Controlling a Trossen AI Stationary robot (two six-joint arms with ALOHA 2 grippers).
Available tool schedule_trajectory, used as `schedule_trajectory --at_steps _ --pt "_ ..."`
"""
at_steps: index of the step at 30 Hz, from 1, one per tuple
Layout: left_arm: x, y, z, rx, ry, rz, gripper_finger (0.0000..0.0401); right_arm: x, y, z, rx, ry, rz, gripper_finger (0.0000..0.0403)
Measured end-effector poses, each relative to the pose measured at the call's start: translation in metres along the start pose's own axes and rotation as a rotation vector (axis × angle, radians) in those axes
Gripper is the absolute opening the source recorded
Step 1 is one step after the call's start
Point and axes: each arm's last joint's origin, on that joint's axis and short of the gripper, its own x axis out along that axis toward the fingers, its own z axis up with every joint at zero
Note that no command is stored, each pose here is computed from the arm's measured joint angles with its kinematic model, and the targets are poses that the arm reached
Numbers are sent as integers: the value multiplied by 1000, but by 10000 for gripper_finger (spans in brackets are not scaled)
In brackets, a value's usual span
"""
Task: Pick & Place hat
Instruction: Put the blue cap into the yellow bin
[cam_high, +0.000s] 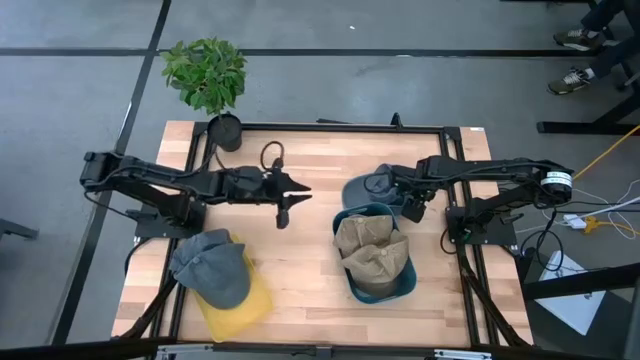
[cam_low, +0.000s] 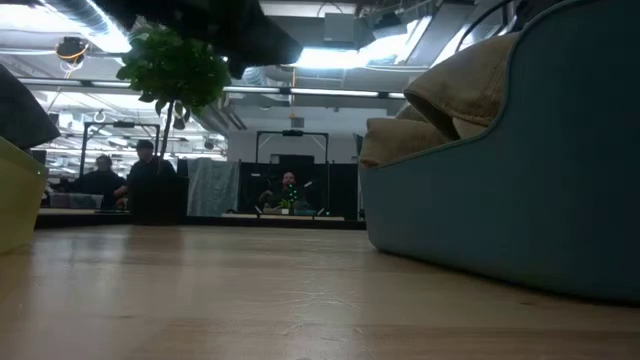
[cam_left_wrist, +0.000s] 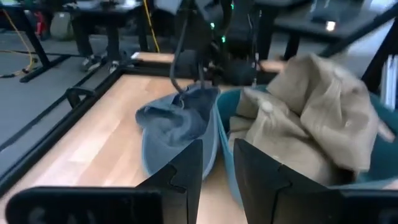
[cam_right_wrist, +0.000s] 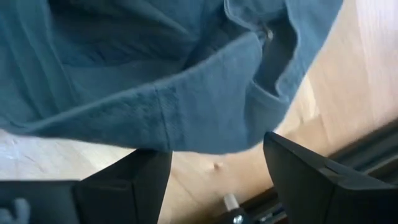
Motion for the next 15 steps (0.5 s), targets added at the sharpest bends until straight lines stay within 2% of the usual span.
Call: schedule_trajectory --at_steps 6,15 --pt "-11 7 -8 -69 -134 -44 86 0 1 1 -28 -12 39 252" --pt "-23 9 -4 -63 -164 -58 86 -6 3 11 -16 -97 66 252"
